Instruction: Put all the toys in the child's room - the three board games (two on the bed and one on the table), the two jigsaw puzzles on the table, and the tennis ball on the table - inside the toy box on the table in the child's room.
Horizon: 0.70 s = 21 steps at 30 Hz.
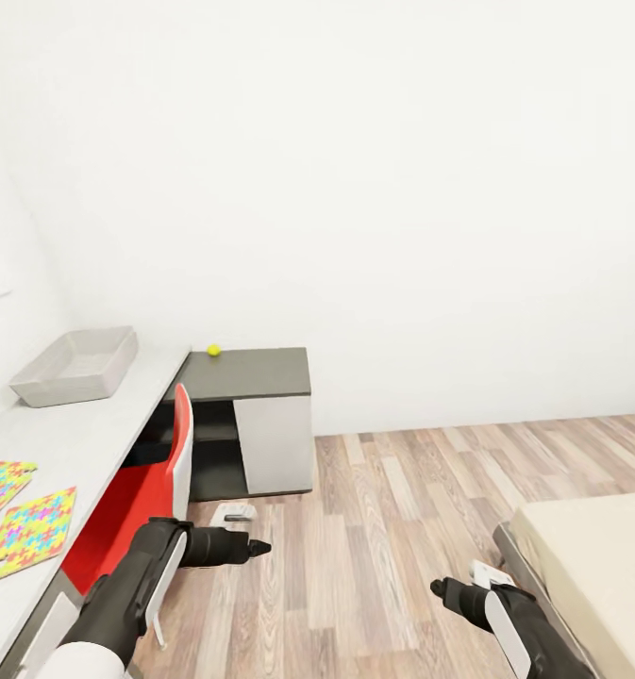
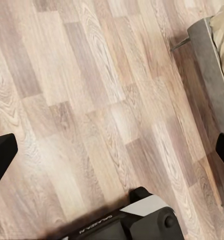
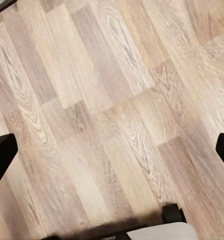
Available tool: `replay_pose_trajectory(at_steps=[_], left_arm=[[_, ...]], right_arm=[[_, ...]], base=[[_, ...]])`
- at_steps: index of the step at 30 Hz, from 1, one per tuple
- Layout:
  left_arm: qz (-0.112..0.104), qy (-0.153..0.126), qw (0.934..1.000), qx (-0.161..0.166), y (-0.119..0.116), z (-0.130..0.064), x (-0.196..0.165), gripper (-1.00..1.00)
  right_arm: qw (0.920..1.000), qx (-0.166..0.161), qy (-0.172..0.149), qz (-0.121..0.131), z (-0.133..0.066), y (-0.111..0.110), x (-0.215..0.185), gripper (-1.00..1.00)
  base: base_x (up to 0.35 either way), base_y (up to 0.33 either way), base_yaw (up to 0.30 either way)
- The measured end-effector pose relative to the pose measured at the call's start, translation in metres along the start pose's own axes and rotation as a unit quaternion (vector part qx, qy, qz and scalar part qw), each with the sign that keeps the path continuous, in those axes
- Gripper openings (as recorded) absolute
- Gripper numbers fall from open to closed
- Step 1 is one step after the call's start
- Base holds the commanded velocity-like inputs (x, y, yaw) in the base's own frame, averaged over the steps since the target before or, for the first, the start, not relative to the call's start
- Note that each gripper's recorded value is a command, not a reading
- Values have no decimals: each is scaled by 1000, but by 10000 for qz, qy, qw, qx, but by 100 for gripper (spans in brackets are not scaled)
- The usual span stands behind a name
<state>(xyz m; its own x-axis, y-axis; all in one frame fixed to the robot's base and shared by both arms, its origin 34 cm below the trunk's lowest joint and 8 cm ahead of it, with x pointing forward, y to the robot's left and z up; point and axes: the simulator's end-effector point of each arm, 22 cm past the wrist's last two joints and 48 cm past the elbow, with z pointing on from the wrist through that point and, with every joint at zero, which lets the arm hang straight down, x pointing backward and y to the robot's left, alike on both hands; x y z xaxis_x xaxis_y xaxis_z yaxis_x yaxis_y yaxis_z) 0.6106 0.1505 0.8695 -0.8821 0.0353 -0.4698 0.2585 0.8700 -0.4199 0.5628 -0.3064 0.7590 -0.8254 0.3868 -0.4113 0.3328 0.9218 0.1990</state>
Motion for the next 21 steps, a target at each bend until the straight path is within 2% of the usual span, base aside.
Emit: replay_pose_trajectory(at_steps=[21], left_arm=[[-26, 34, 10000, 12, 0, 3, 3, 100]], right_arm=[[10000, 19, 21, -17, 2, -1, 2, 100]], base=[[325, 35, 0]])
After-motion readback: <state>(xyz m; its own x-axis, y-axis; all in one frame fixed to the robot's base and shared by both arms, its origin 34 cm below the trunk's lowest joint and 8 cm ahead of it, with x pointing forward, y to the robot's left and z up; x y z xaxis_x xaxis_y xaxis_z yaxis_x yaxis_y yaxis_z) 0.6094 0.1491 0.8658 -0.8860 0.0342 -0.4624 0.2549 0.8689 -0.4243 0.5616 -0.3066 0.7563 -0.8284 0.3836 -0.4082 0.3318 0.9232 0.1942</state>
